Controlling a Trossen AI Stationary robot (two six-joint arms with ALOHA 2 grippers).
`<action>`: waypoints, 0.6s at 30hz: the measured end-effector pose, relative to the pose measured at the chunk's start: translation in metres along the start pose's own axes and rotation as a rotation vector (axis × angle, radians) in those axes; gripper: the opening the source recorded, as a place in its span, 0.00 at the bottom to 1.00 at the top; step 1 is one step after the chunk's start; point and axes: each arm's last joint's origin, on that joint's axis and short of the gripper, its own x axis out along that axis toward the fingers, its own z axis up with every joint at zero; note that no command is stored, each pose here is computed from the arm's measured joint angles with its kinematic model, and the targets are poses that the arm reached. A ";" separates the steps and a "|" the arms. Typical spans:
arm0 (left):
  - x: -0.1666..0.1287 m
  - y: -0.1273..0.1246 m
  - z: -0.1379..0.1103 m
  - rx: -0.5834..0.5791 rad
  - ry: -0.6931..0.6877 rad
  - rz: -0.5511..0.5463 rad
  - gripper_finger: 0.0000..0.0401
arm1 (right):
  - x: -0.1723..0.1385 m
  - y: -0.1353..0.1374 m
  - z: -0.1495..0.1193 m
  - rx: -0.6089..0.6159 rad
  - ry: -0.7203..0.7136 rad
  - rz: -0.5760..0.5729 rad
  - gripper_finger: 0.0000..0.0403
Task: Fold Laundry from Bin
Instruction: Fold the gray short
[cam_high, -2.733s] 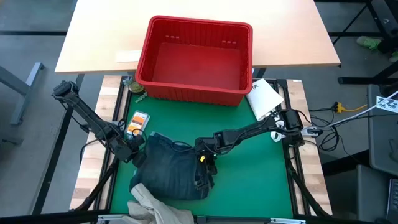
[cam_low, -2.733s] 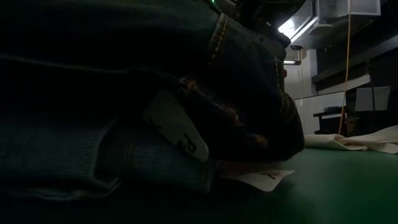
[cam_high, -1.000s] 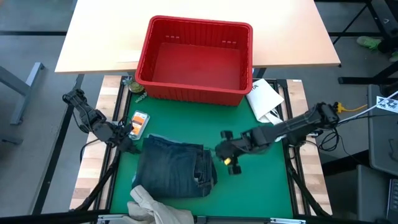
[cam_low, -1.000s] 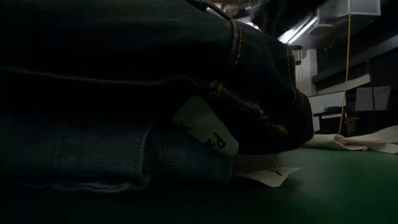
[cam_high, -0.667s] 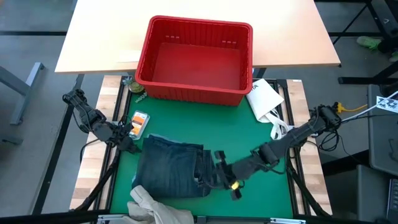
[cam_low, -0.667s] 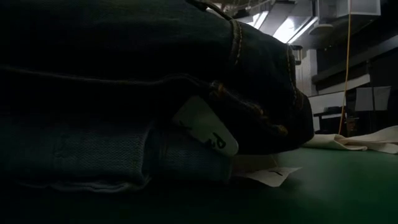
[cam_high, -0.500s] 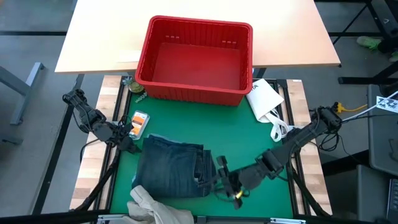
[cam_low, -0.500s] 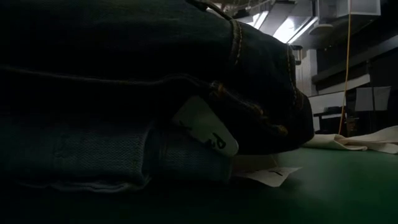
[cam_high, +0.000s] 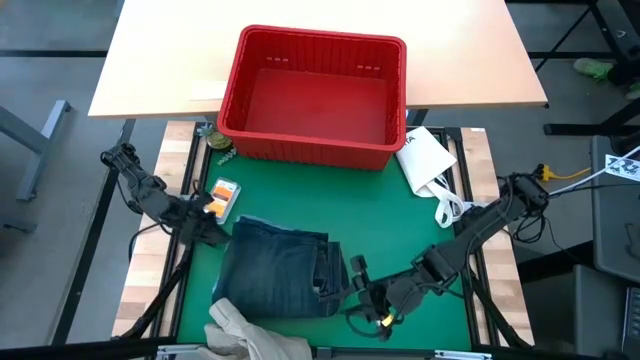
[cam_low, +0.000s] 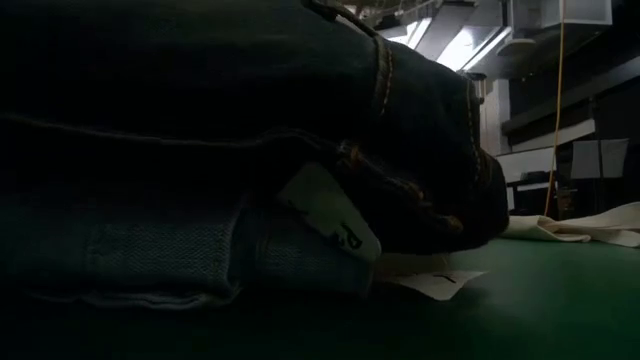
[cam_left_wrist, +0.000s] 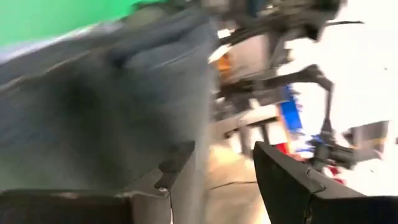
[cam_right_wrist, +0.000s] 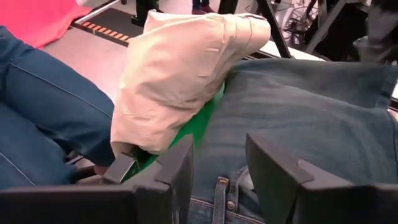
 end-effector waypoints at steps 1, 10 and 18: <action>0.000 -0.004 0.001 0.027 -0.012 -0.040 0.39 | 0.000 0.000 0.000 -0.001 0.000 -0.006 0.37; -0.001 -0.019 0.004 0.268 -0.014 -0.203 0.39 | 0.001 0.000 -0.001 0.001 0.001 -0.017 0.37; 0.010 -0.027 -0.001 0.563 0.032 -0.270 0.39 | 0.001 0.000 0.000 0.005 -0.003 -0.017 0.37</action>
